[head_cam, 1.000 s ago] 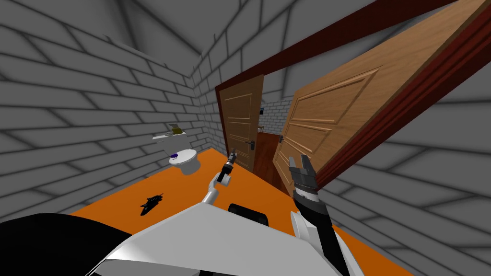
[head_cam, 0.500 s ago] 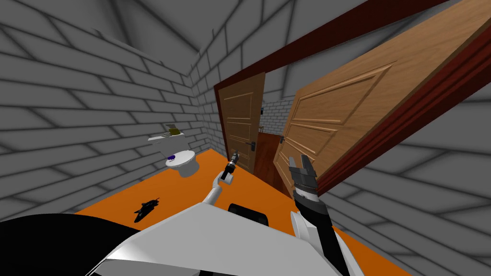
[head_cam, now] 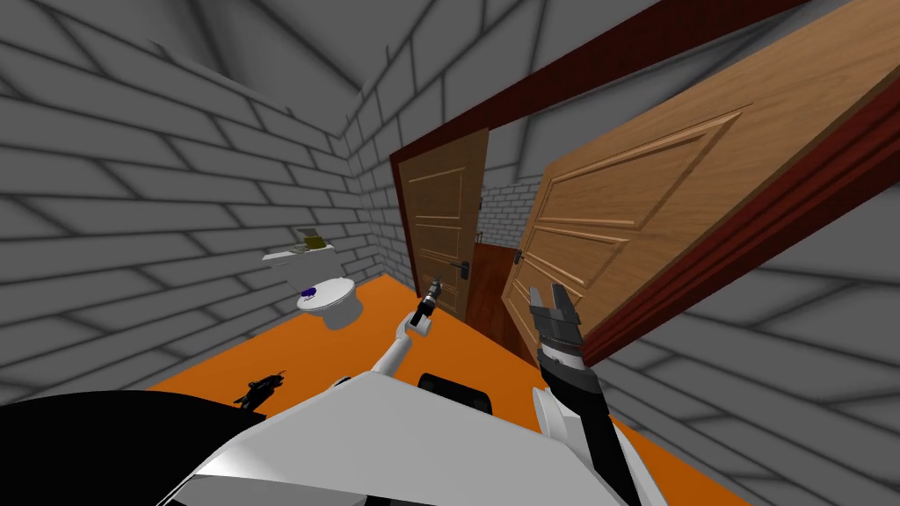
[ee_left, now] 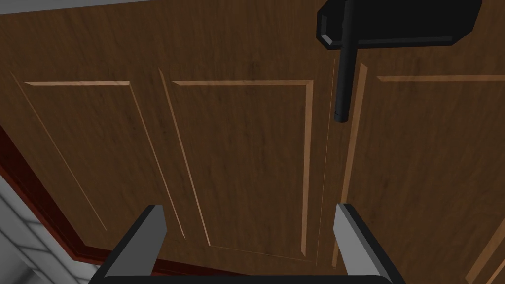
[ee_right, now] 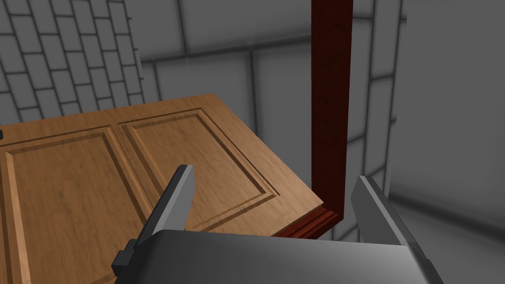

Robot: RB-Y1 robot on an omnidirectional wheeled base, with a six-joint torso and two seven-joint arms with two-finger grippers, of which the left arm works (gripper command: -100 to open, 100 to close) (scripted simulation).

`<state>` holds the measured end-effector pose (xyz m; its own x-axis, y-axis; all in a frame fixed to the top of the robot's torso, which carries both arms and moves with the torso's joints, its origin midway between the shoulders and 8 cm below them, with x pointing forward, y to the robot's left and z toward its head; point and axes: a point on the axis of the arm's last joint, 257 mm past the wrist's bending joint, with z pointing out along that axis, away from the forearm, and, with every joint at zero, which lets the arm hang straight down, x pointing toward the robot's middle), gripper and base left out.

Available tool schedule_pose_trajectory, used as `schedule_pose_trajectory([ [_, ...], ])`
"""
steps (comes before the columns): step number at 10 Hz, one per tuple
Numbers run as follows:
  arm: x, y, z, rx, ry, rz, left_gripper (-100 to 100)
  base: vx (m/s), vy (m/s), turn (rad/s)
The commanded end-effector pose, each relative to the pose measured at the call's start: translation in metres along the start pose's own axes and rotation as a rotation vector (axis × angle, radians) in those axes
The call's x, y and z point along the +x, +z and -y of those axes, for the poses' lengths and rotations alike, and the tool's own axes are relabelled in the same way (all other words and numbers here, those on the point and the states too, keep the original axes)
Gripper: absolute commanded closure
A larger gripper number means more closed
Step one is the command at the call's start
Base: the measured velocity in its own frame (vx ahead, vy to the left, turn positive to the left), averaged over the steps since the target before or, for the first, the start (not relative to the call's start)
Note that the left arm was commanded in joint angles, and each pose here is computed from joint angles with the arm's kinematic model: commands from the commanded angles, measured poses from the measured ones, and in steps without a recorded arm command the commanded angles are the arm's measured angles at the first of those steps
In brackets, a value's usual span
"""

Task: Push the door open

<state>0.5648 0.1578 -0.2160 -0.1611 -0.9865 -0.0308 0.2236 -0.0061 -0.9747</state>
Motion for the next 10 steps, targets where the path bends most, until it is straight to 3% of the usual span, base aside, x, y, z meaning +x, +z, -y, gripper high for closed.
schedule_pose_trajectory([
  [1,0.004,0.0009,-0.008,-0.015,-0.002,-0.006,-100,0.06,0.042,-0.011],
  [6,0.033,0.0172,-0.034,-0.078,-0.019,-0.051,-100,0.089,0.047,-0.019],
  [10,0.049,0.0222,-0.051,-0.122,-0.026,-0.075,-100,0.056,0.037,-0.014],
])
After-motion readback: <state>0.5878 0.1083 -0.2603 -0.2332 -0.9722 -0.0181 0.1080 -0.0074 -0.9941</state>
